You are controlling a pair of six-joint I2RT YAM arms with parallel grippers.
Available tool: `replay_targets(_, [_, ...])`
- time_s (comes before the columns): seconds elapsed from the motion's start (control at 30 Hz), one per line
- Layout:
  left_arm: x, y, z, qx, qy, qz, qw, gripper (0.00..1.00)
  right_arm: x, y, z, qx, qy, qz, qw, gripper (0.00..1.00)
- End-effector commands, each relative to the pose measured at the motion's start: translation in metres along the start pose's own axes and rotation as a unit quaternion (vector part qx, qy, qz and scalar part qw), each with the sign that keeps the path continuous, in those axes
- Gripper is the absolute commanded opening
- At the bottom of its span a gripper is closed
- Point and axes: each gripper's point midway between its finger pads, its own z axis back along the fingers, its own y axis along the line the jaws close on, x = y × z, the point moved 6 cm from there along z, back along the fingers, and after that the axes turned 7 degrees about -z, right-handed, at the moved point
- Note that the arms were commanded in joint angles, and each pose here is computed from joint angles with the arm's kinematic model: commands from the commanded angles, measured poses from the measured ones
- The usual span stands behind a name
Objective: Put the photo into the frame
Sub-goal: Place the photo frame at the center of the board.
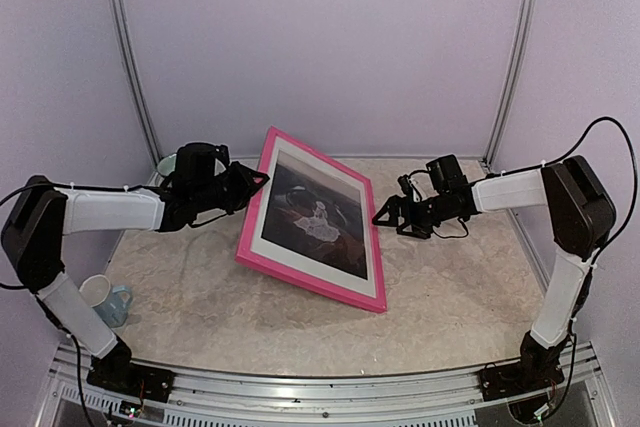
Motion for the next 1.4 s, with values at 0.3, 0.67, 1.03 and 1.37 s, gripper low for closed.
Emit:
replay_targets(0.3, [-0.046, 0.014, -0.011, -0.025, 0.047, -0.024, 0.998, 0.14, -0.015, -0.007, -0.007, -0.003, 0.012, -0.005, 1.000, 0.99])
replay_targets(0.67, [-0.064, 0.032, -0.011, -0.012, 0.068, -0.019, 0.997, 0.29, -0.020, -0.014, -0.012, -0.005, 0.018, -0.012, 1.000, 0.99])
replay_targets(1.03, [-0.071, 0.039, -0.016, -0.010, 0.075, -0.016, 0.997, 0.32, -0.023, -0.015, -0.018, 0.000, 0.025, -0.017, 1.000, 0.99])
replay_targets(1.37, [-0.076, 0.041, -0.029, -0.022, 0.087, -0.014, 0.996, 0.35, -0.036, -0.011, -0.030, 0.017, 0.047, -0.016, 0.999, 0.99])
